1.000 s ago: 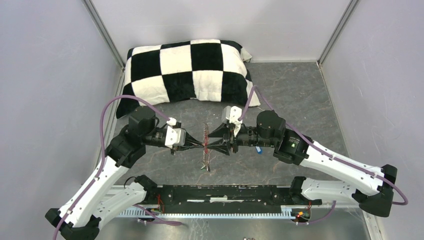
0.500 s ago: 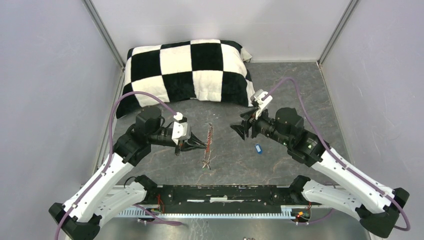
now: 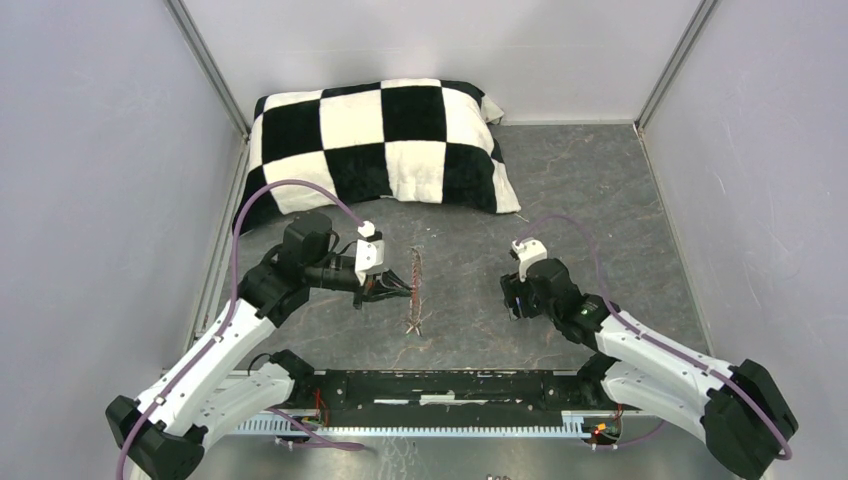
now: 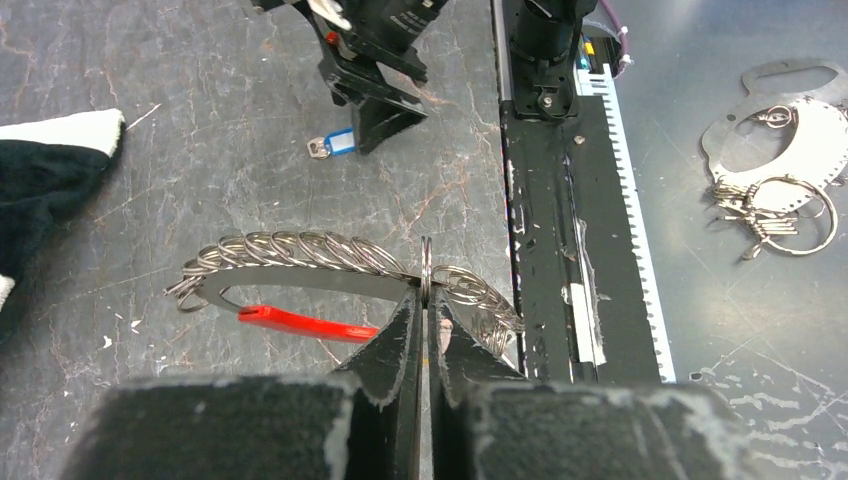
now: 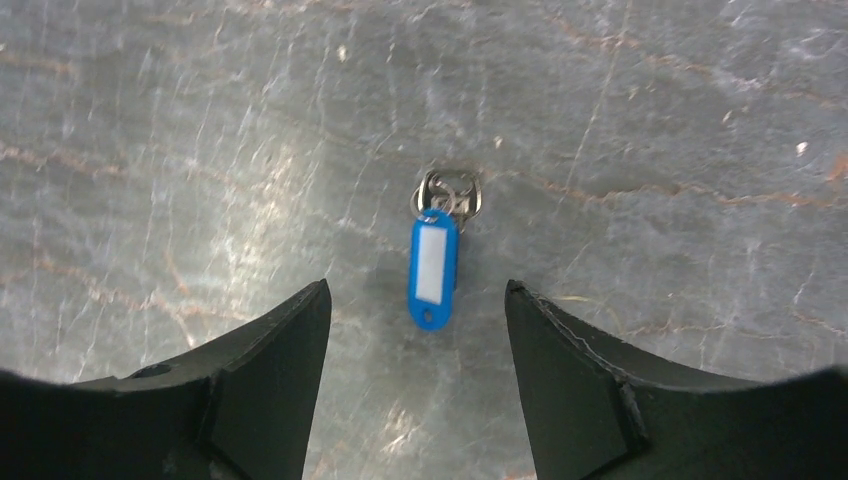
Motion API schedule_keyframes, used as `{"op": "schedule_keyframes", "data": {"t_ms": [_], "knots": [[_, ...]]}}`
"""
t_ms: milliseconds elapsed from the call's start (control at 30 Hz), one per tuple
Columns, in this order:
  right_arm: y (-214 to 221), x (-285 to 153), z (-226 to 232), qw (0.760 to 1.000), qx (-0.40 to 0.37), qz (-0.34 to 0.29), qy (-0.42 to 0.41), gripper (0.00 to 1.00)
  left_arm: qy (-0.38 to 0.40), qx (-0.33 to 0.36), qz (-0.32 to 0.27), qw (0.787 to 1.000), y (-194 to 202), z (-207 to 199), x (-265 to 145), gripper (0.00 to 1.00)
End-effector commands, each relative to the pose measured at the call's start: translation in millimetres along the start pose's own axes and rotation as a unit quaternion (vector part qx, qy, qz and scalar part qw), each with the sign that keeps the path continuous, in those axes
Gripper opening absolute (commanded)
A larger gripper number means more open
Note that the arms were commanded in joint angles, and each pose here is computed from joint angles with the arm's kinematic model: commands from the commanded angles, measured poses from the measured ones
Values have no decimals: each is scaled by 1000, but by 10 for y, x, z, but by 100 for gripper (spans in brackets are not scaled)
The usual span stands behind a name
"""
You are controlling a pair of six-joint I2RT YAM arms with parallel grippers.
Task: Put the keys on the keyring
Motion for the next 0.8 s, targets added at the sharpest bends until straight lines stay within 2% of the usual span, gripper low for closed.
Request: {"op": "schedule_keyframes", "data": {"t_ms": [0,100,333,400,467,533,600,767], "knots": [[-131,128,-81,998,22,-43,27,70,1,33,-9,999,-39,-23,-38,2],[-117,204,-79,998,24,-50,2,64,-1,38,-11,999,-27,-39,-51,2],[-76,287,-76,998,39,-38,-35,40,-3,42,-12,999,-27,-55,-67,2],[-103,289,-71,997,38,-49,-41,31,-3,44,-11,999,-30,-51,-66,2],[-114,290,-40,996,35,-54,-63,13,-4,46,-11,999,-42,-48,-68,2],[-138,288,-26,995,34,-54,-74,4,-5,45,-11,999,-47,-48,-70,2],[-173,278,-14,994,33,-58,-84,0,-5,44,-10,999,-45,-53,-74,2],[-311,241,45,988,38,-81,-129,1,-10,46,-11,999,-53,-68,-92,2]]}}
Point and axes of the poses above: each gripper's point midway between its finger pads, its own x axis out along the fingers, its own z axis along the line the jaws close on, y = z × x, the point moved 10 cm from there along -x, back along the fingers, and after that the axes turned 13 degrees about -x, right-handed, at the moved point
